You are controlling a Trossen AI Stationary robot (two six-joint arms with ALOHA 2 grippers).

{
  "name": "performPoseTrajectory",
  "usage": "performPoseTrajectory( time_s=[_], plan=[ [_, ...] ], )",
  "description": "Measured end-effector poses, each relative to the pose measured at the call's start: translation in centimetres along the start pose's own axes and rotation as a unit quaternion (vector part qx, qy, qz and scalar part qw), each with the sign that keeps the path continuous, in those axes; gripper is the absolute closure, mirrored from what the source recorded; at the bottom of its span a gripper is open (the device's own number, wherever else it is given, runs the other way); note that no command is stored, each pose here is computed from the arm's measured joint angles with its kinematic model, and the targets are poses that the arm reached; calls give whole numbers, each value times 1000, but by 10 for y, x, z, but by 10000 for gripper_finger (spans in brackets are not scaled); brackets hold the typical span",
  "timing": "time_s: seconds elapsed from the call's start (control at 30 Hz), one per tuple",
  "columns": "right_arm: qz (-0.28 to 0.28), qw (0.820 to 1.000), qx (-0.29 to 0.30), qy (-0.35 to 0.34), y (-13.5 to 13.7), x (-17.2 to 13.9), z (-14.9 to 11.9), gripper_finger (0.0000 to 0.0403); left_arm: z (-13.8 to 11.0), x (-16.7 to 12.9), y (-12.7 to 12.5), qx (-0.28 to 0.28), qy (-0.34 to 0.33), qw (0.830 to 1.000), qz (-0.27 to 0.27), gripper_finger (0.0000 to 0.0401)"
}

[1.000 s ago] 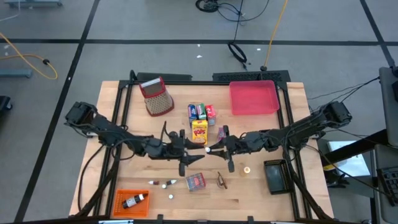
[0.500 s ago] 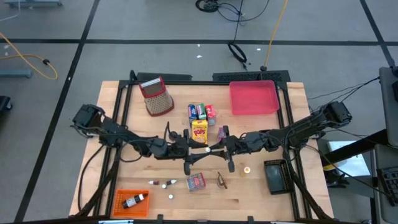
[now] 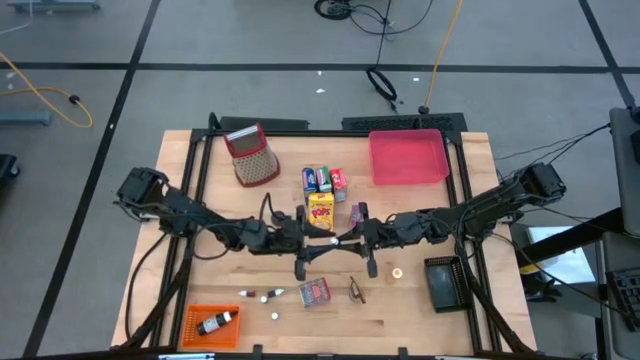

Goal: Pick & Place Kitchen Items
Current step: Put the small black food coloring bottle into the orange bin

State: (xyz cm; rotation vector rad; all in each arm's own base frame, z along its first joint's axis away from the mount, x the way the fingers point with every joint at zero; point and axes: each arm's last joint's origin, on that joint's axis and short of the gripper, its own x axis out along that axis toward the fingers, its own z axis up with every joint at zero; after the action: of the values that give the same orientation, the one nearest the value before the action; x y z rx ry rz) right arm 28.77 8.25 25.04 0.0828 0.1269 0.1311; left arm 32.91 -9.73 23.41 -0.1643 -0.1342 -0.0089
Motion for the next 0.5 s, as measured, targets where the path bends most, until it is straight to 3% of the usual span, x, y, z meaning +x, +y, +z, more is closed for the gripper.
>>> performPoseTrajectory(
  time_s=[0.13, 0.37, 0.5],
  plan=[
    [0, 1000, 0, 0, 0, 0, 0, 357, 3, 11, 0, -10, -6, 1000, -14, 293],
    [3, 1000, 1, 13, 1, 0, -3, 357, -5, 24, -2, 23, 31, 999, -12, 355],
    [2, 1000, 0, 15, 1, 0, -3, 357, -4, 23, -3, 28, 34, 999, -13, 356]
  ],
)
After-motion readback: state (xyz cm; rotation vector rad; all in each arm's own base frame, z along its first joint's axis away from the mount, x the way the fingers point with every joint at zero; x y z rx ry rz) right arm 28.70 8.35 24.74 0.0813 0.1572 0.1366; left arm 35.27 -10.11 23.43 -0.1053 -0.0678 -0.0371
